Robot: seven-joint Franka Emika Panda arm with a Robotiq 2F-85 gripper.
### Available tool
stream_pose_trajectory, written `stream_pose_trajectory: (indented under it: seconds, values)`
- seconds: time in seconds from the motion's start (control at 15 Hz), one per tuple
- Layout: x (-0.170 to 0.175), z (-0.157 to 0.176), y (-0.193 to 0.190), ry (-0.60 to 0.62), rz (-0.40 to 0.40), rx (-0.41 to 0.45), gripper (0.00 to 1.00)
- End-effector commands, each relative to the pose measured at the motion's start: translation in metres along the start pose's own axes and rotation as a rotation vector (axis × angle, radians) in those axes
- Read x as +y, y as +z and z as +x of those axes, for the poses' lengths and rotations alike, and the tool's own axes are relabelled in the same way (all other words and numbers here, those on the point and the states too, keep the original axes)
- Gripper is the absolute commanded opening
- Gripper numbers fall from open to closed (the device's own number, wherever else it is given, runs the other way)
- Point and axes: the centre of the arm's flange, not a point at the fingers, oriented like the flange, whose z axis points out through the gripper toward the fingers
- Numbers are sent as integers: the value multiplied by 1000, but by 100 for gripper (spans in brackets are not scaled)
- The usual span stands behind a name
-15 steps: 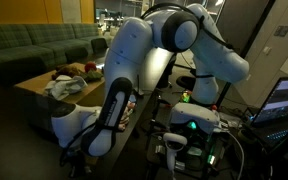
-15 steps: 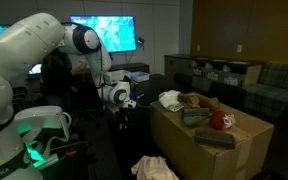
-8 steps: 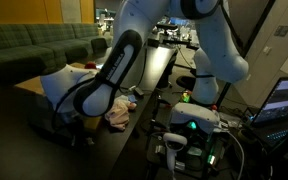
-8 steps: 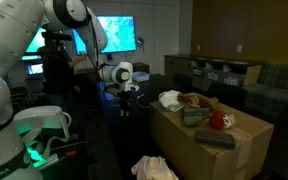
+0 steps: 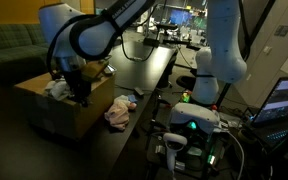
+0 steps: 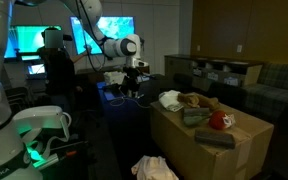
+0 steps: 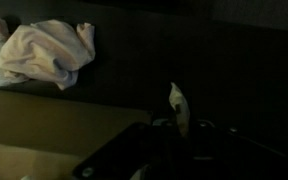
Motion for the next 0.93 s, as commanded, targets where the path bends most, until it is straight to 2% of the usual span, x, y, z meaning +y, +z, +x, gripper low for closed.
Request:
stream_pose_trajectory:
  seconds: [0.0,0.27,0.47,0.87]
  values:
    - [58,21,-42,70,-1,50,3]
    - [134,69,-59,172,-11,131,3]
    - [189,102,-62,223,-16,159,3]
    - [263,155,-38,313,-6,209,3]
